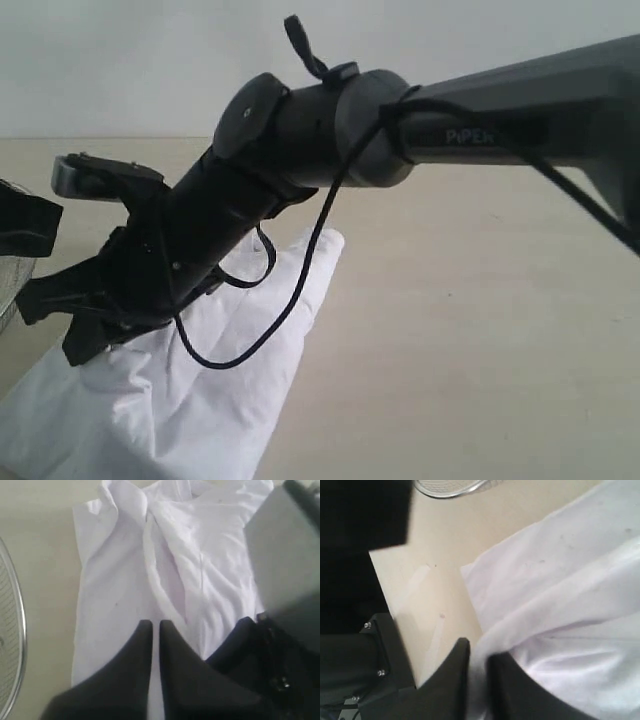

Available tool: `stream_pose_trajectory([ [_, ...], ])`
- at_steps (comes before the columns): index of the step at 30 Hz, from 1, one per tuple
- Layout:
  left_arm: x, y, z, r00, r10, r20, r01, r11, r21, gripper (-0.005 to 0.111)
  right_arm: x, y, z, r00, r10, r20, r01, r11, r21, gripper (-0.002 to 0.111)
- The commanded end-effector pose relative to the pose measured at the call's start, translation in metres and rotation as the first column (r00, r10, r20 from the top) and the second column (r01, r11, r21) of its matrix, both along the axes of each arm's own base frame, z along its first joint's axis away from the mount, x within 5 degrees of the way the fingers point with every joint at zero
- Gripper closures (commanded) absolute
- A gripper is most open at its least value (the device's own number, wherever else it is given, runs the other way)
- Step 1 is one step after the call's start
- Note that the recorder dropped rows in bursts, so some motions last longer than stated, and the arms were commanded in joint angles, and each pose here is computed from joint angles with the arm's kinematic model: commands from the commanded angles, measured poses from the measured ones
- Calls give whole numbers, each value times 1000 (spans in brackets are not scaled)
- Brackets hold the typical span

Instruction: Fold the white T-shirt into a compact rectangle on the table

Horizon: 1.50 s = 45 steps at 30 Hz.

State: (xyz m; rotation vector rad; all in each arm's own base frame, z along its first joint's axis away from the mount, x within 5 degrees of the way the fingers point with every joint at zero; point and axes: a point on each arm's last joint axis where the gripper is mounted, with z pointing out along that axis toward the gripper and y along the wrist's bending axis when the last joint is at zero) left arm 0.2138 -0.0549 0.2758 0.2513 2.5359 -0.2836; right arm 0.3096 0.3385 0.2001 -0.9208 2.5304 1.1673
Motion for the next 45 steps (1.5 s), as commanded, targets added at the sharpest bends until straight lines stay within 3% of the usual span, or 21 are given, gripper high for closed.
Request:
stream_pose_trajectory([
  [1, -2, -2, 2, 1000, -8, -13, 8, 1000, -10, 102, 1, 1, -3, 1000, -4, -11, 4, 1000, -4, 52],
  [2, -2, -2, 2, 1000, -8, -13, 8, 1000, -10, 102, 2, 2, -3, 1000, -25, -10, 25, 1000, -5, 36],
  [4, -2, -2, 2, 1000, -8, -15, 8, 1000, -10, 102, 4, 1, -2, 998, -61, -24, 60, 998, -6, 26],
  [8, -3, -2, 2, 1000, -10, -21, 10, 1000, -7, 102, 9, -8, 5, 991, -123, 49, 127, 988, -88, 50],
  [10, -3, -1, 2, 1000, -13, -21, 13, 1000, 4, 102, 13, -19, 14, 985, -136, 106, 151, 978, -145, 57],
  [15, -3, 0, 1, 999, -19, -26, 19, 1000, 20, 102, 30, -62, 41, 965, -224, 139, 250, 945, -213, 52],
  [18, -3, 0, 1, 999, -18, -26, 19, 1000, 18, 102, 43, -92, 47, 956, -280, 89, 294, 925, -242, 52],
  [26, -3, 0, 1, 999, -18, -26, 19, 1000, 18, 102, 52, -152, 2, 905, -419, -76, 381, 877, -293, 52],
  [33, -3, 0, 1, 999, -18, -26, 19, 1000, 18, 102, 35, -157, -34, 879, -450, -159, 416, 885, -209, 52],
  [36, -3, 0, 1, 999, -18, -26, 19, 1000, 18, 102, 29, -158, -44, 869, -465, -170, 431, 880, -201, 44],
  [45, -3, -1, 1, 999, -17, -28, 17, 1000, 12, 102, 22, -158, -54, 849, -490, -199, 470, 871, -141, 42],
])
